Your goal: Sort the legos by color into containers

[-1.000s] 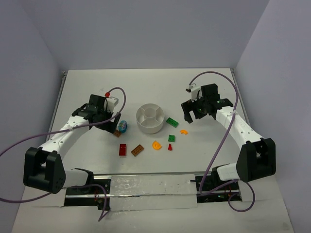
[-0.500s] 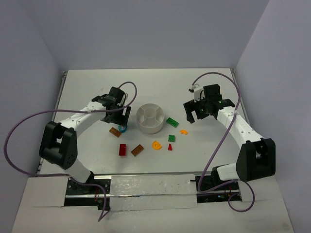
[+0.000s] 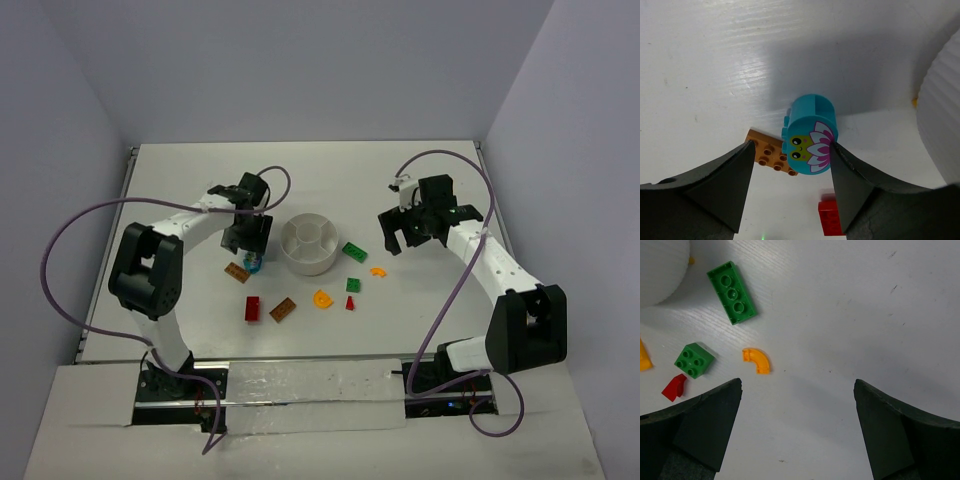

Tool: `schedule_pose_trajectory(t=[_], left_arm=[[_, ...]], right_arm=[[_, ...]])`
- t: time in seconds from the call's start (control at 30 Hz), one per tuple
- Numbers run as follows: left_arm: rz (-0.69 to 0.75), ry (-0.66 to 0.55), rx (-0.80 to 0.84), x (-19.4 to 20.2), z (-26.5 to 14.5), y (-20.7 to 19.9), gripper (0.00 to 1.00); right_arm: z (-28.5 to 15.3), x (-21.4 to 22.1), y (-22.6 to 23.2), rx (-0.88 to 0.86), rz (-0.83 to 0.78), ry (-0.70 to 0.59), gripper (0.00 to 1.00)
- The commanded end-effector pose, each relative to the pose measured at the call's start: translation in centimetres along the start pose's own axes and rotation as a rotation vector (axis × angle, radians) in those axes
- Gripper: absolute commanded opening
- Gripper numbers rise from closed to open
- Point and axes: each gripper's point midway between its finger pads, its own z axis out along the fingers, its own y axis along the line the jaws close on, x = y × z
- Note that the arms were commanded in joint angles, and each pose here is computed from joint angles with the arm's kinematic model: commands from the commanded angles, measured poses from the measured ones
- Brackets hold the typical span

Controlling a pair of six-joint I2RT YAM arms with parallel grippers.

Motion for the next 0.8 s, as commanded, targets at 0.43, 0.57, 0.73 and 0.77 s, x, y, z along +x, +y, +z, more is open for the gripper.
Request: schedule_pose_trajectory(t=[0.43, 0.57, 0.73, 0.77], left_arm=[[-0.001, 0.076, 0.095, 0.5, 0.9, -2.2, 0.64], [0.004, 0.083, 0.109, 0.7, 1.1, -2.5, 0.53], [0.009, 0.068, 0.119, 0.2, 0.8, -2.6, 0.38], [0.01, 0.065, 0.12, 0.2, 0.7, -2.6, 0.36]], right_arm=[[0.1, -0.5, -0.9, 0.022, -0.007, -0.006, 1.0], [0.1, -0.6, -0.9, 0.022, -0.008, -0.008, 1.0], [0.0, -0.5, -0.8, 0.021, -0.008, -0.005, 1.0], [0.0, -0.5, -0.8, 0.021, -0.008, -0.005, 1.0]])
